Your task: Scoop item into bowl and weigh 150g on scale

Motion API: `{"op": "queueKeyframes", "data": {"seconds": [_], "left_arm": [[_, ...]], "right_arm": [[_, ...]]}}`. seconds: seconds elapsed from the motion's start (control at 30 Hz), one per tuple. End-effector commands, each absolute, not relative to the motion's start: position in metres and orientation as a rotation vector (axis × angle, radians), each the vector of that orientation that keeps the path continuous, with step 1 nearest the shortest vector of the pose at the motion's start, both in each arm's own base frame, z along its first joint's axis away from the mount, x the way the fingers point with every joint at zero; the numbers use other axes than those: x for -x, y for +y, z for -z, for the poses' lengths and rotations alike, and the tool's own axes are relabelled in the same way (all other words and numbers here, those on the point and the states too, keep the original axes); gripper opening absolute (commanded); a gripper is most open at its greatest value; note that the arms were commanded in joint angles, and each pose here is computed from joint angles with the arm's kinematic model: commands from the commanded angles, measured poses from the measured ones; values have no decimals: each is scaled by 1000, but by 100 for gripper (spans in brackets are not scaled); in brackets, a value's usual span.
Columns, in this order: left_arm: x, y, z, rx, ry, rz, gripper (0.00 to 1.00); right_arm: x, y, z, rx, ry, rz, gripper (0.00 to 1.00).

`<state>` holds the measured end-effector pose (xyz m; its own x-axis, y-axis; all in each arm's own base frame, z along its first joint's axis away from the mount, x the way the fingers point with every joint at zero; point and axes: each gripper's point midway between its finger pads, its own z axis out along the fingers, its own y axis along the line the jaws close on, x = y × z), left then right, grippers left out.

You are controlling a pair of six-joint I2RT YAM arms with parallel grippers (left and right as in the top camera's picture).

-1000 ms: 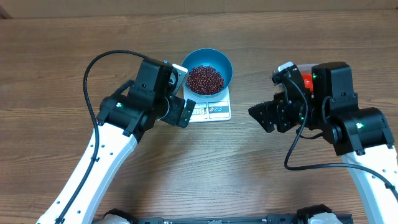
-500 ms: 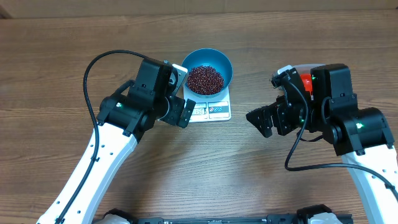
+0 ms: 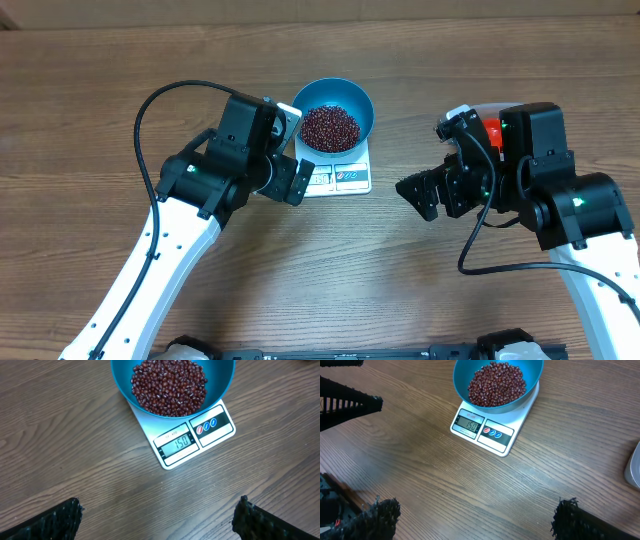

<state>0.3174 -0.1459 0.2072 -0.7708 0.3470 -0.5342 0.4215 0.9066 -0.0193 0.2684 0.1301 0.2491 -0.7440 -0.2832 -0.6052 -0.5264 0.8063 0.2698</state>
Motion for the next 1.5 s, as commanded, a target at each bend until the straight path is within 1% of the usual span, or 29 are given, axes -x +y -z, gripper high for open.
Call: {"op": "queueKeyframes", "data": {"seconds": [0.0,0.93,1.27,1.47], "left_arm": [[-321,-147,-210,-574,2516,177,99],[-321,-147,-210,-574,2516,177,100],[-321,-147,-210,-574,2516,177,99],[-321,-147,-210,-574,2516,177,99]], "right_arm": [[-267,133,-249,611,2430,-594,100],[-268,130,-248,600,2435,-572,100],[-263,119,-282,614,2165,-441,100],[-247,117,-272,610,1971,-419,100]]}}
